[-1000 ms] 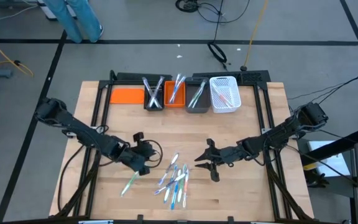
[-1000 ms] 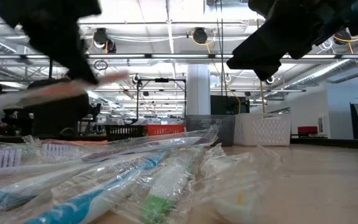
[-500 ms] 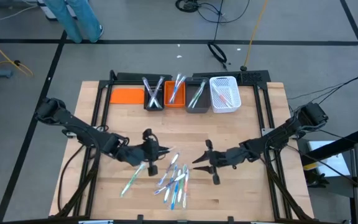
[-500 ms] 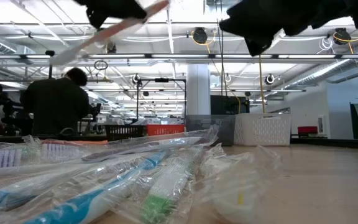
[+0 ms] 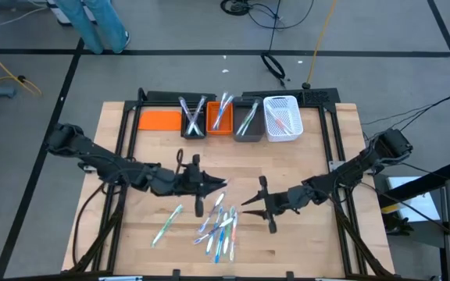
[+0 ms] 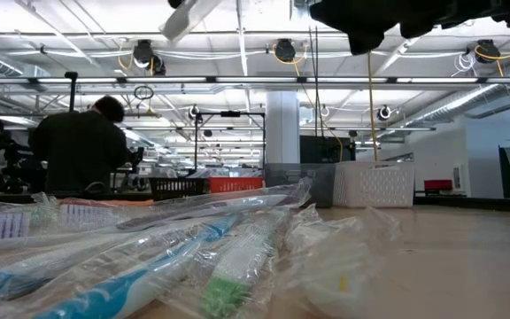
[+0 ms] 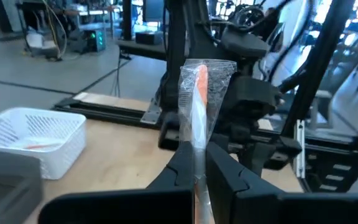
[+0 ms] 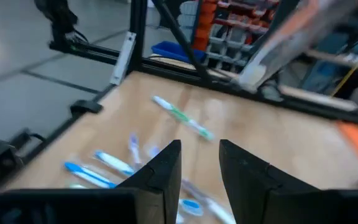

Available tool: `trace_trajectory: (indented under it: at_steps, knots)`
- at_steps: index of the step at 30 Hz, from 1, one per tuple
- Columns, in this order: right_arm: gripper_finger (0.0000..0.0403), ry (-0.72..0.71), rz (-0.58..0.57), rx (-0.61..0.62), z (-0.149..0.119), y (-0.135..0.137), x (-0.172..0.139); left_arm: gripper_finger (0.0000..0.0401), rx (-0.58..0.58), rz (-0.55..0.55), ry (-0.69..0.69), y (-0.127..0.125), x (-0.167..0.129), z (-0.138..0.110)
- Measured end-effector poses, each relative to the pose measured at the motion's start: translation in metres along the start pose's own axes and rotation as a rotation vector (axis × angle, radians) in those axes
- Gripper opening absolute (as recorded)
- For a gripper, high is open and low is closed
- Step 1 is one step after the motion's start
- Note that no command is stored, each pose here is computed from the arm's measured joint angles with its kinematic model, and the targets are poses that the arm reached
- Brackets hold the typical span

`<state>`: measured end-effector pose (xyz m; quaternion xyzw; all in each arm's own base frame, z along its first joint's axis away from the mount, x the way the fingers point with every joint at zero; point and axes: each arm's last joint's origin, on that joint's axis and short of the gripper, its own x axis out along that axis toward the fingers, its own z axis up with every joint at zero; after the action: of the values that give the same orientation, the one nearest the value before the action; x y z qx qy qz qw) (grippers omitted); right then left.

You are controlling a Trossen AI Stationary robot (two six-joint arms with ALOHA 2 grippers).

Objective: Pick & Place Toothbrushes
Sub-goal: Put the orange toothbrush into the white bin

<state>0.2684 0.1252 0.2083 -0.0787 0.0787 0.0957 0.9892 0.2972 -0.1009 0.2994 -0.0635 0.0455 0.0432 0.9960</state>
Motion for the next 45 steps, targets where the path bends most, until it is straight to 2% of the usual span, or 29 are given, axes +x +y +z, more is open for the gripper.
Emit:
trace_trajectory:
  at_steps: [3, 9, 13, 17, 25, 32, 36, 41, 45]
  knots:
    - [0.0100, 0.007, -0.044, -0.120, 0.000, 0.005, -0.002, 0.0008, -0.069, -0.010, -0.006, 0.007, 0.011, -0.004]
    - [0.0100, 0.022, -0.106, -0.450, 0.002, 0.021, -0.008, 0.0009, -0.146, -0.053, -0.009, 0.019, 0.025, -0.008]
    - [0.0092, 0.004, -0.162, -0.594, 0.008, 0.030, -0.013, 0.0005, -0.174, -0.066, -0.027, 0.027, 0.028, -0.004]
    - [0.0080, -0.012, -0.173, -0.666, 0.016, 0.034, -0.012, 0.0009, -0.199, -0.100, -0.069, 0.031, 0.029, 0.001]
    - [0.0070, 0.021, -0.182, -0.831, 0.029, 0.042, 0.013, 0.0011, -0.221, -0.116, -0.070, 0.033, 0.030, 0.002]
    - [0.0070, 0.179, -0.362, -1.091, 0.035, 0.044, 0.030, 0.0010, -0.224, -0.158, -0.059, 0.028, 0.028, 0.001]
    - [0.0070, 0.247, -0.405, -1.226, 0.039, 0.041, 0.041, 0.0006, -0.231, -0.163, -0.059, 0.026, 0.028, 0.001]
    - [0.0070, 0.321, -0.458, -1.285, 0.040, 0.026, 0.049, 0.0014, -0.237, -0.163, -0.057, 0.026, 0.028, 0.001]
    - [0.0077, 0.312, -0.476, -1.287, 0.042, 0.022, 0.050, 0.0010, -0.240, -0.165, -0.055, 0.026, 0.028, 0.001]
